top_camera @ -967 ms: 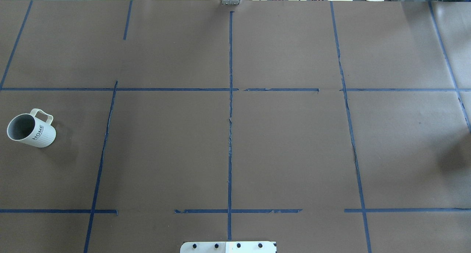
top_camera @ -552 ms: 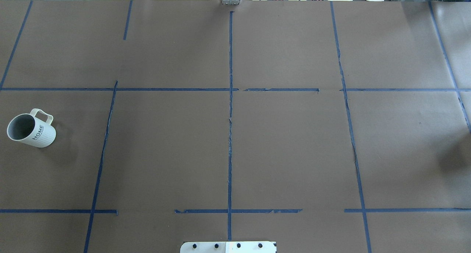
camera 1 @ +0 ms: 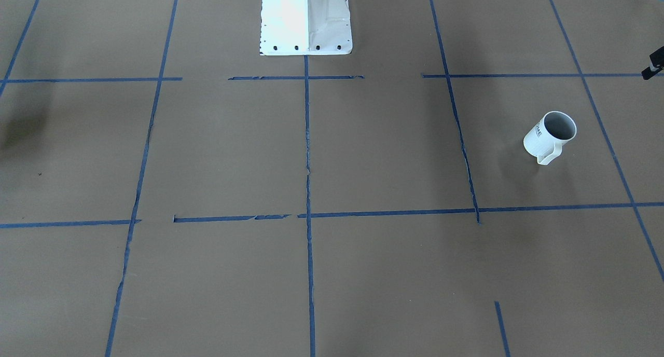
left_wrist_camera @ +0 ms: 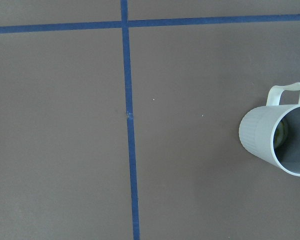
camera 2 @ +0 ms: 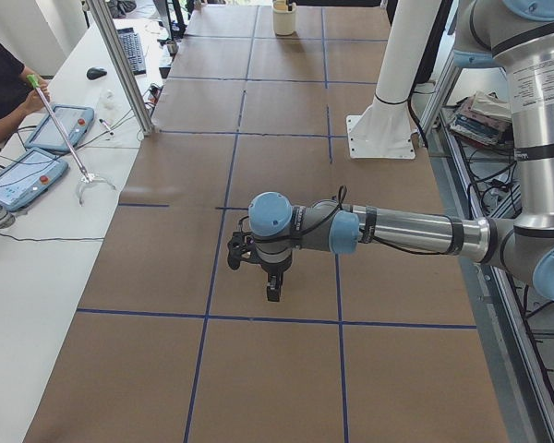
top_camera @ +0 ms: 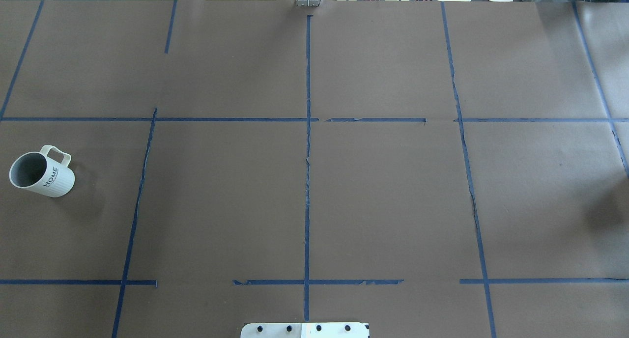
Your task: Left arm hands cup to right arm to dump lemon
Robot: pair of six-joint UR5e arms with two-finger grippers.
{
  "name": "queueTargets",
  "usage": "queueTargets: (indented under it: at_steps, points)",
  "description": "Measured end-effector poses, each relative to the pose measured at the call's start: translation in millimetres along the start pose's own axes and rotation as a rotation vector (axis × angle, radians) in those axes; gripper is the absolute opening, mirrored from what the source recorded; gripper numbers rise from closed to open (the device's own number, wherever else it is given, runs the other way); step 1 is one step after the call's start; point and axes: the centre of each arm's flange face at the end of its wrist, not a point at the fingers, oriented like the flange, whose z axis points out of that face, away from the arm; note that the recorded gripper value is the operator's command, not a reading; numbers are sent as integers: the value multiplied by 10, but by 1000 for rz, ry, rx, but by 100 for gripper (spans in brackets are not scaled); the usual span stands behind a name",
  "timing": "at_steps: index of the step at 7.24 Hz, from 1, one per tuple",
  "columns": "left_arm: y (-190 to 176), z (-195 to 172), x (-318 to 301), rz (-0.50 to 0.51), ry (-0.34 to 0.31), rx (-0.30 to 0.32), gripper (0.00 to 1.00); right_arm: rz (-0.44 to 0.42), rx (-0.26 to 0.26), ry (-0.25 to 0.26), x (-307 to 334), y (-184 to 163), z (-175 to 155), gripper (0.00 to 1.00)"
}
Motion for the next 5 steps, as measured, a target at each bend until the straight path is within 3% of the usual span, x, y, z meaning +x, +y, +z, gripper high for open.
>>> queueTargets:
  at_steps: [2,5]
  points:
    - [-161,147,224,-10,50,-5,100,-1,-3,-3,-21,-18,14,100]
    - [-437,664,599,-27,23,37,100,-11,-11,-6,-72,-56,49,100]
